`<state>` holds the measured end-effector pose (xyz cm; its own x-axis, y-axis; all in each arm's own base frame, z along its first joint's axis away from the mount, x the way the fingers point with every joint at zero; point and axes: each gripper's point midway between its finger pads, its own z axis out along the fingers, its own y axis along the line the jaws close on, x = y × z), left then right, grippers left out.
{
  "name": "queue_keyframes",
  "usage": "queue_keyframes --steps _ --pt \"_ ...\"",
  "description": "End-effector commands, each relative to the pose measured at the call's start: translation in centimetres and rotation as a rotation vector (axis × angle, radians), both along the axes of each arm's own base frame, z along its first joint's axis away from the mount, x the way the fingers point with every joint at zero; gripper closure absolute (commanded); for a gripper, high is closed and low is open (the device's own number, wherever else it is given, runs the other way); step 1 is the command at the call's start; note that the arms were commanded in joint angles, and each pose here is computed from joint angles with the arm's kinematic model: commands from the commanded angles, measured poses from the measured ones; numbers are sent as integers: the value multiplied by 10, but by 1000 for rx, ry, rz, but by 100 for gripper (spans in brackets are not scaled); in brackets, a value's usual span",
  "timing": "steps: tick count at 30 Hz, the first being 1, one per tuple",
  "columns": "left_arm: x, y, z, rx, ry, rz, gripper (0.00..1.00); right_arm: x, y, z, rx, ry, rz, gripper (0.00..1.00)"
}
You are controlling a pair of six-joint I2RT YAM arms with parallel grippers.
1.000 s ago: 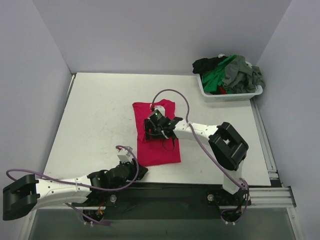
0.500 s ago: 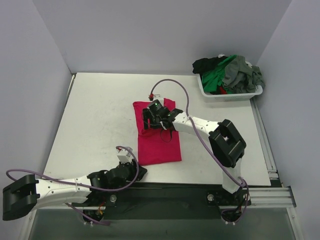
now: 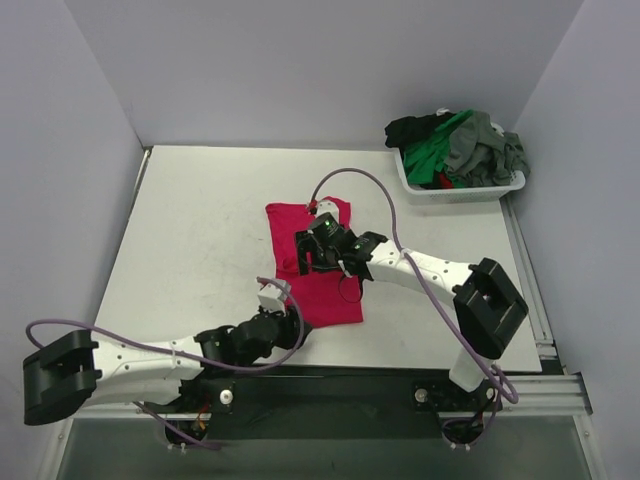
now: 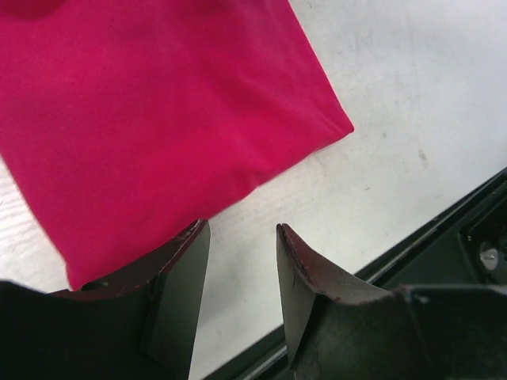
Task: Fold and stack the t-shirts
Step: Fold the folded rectangular tshirt in 1/3 of the way
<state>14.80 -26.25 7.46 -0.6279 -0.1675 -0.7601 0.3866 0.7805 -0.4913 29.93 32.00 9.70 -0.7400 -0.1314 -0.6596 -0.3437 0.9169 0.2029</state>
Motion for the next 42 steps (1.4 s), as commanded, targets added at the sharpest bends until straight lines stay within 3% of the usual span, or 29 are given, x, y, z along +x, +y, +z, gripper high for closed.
queue_keyframes --steps 1,11,25,42 --pt "15 -22 9 3 -60 -26 50 -12 -2 -6 -12 24 12 32" --pt "28 -54 -28 13 -35 -62 50 -10 20 -27 -9 84 53 32" --pt "-1 0 -89 129 99 3 50 23 25 -63 -56 147 25 32" --pt "-31 36 -124 177 194 35 51 105 24 -23 -33 57 -60 32"
